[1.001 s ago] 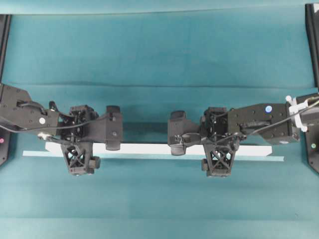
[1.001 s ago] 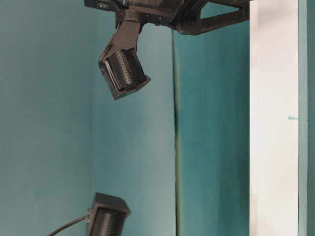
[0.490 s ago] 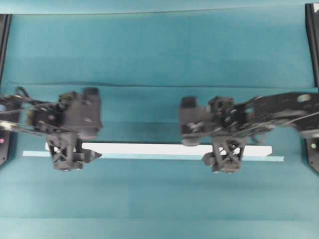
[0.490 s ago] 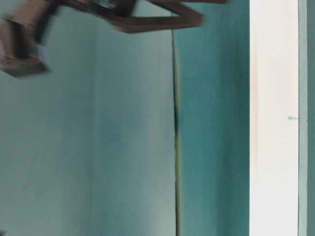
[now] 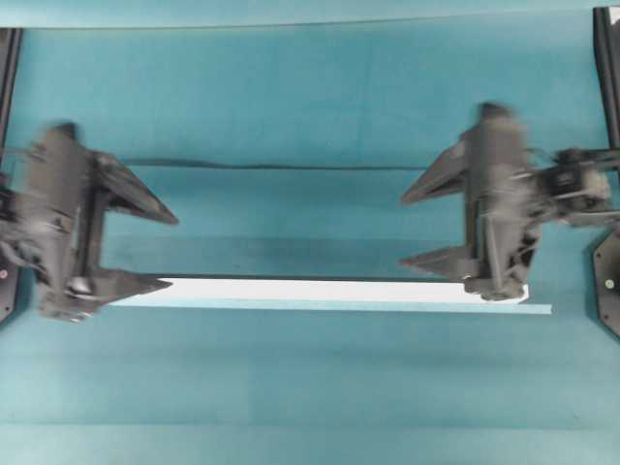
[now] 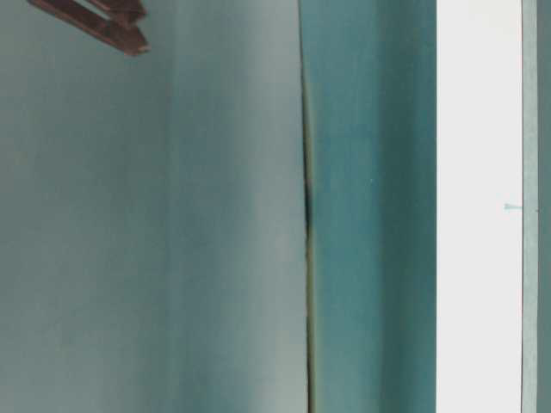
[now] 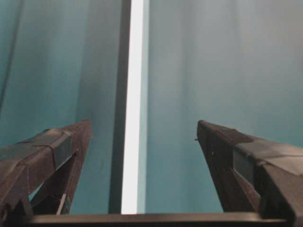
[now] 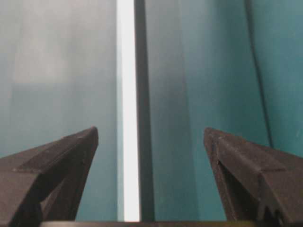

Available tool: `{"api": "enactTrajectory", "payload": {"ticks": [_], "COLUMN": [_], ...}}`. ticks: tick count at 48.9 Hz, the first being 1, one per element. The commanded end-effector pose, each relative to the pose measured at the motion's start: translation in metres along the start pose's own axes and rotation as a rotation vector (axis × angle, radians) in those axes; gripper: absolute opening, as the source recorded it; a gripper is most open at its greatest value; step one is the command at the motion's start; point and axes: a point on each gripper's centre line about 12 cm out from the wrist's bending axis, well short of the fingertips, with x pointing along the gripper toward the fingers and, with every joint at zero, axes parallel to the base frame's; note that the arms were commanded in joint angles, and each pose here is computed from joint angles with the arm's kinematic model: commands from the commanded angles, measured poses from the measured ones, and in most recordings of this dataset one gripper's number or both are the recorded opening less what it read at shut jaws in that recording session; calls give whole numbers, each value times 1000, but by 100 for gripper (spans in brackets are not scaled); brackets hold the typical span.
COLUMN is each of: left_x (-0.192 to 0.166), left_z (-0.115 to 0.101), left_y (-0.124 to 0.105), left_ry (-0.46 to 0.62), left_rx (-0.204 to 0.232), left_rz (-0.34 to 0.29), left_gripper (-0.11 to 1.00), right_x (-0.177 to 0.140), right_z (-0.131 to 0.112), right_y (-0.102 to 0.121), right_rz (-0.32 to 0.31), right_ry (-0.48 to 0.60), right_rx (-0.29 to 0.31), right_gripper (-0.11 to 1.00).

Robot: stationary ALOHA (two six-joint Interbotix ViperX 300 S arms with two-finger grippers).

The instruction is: Lift a wooden board with both hands.

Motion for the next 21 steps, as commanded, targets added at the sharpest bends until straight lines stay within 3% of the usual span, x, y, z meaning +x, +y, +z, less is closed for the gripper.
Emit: {"api": "enactTrajectory", "payload": {"ticks": [1, 8, 21], "left_x": [-10, -22, -36], "left_z": [14, 23, 28], "left_y": [-1, -2, -1], "left_ry": [-92, -174, -225], "left_rx": [-4, -4, -4], "left_rz": [-8, -16, -17], "left_gripper": [100, 100, 99], "right_x": [-13, -35, -64], "right_z": [4, 3, 2], "right_y": [0, 0, 0], "right_rz": [-2, -1, 1], "right_ry": [-71, -127, -215], "right_rx": [-2, 4, 7], "right_gripper": [92, 92, 92]}}
